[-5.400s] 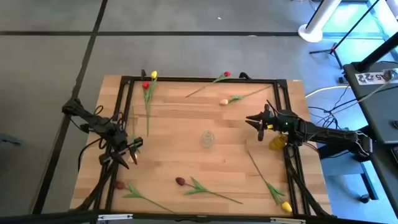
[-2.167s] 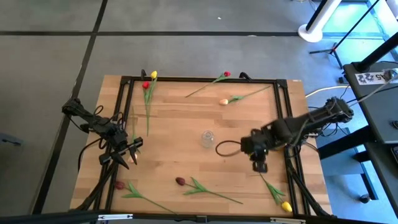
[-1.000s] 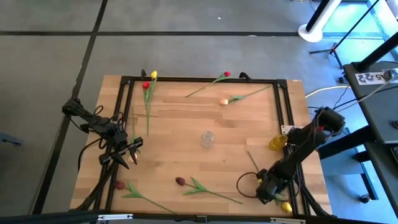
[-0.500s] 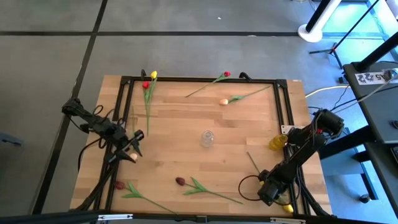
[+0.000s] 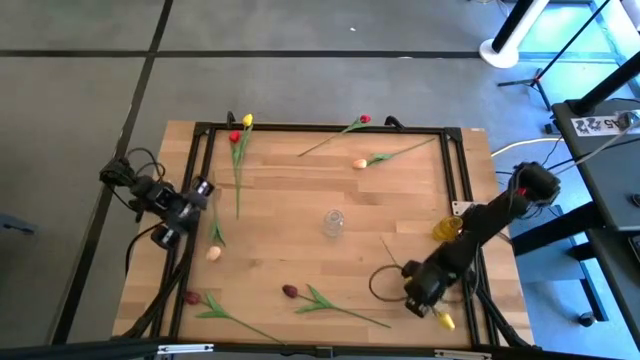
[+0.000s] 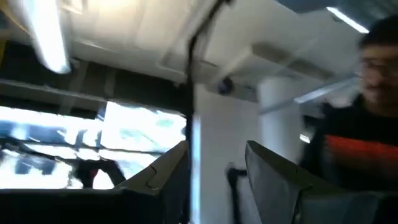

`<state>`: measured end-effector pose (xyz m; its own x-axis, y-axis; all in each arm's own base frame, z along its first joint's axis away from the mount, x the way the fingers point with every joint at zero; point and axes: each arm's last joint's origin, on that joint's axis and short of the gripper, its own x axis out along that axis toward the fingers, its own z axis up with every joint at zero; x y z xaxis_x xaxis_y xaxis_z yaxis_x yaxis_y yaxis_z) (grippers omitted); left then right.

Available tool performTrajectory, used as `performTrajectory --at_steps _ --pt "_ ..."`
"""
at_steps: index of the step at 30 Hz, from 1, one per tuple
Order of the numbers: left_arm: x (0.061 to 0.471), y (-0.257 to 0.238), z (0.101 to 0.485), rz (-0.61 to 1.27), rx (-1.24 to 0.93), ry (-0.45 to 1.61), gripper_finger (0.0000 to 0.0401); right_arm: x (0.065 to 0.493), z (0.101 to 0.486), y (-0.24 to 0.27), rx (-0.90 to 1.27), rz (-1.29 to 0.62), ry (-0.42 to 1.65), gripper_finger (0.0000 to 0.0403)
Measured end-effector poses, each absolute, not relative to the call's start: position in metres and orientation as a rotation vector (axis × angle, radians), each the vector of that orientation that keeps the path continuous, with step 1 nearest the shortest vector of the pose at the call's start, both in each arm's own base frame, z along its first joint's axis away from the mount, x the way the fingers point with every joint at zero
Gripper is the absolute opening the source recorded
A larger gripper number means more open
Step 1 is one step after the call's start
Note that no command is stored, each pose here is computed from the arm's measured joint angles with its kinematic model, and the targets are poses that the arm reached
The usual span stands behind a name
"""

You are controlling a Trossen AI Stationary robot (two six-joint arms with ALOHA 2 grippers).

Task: Sort flowers into vase by color
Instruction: Put the bottom yellow tulip into the transparent vase

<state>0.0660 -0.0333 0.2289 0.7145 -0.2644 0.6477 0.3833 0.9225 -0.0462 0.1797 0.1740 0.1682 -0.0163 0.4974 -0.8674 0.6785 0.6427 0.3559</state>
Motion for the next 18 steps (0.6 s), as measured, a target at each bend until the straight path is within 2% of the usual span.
performTrajectory --at_steps 8,14,18 --pt "0.083 -0.03 0.253 -0.106 -0.146 -0.575 0.0153 0.203 0.234 0.105 1.271 -0.074 1.23 0.0008" --pt "0.114 -0.032 0.292 -0.016 -0.138 -0.485 0.0153 0.212 0.268 0.058 1.396 -0.091 0.82 0.0007" --pt "0.143 -0.036 0.314 0.017 -0.13 -0.437 0.0153 0.225 0.285 0.039 1.455 -0.018 0.592 0.0004"
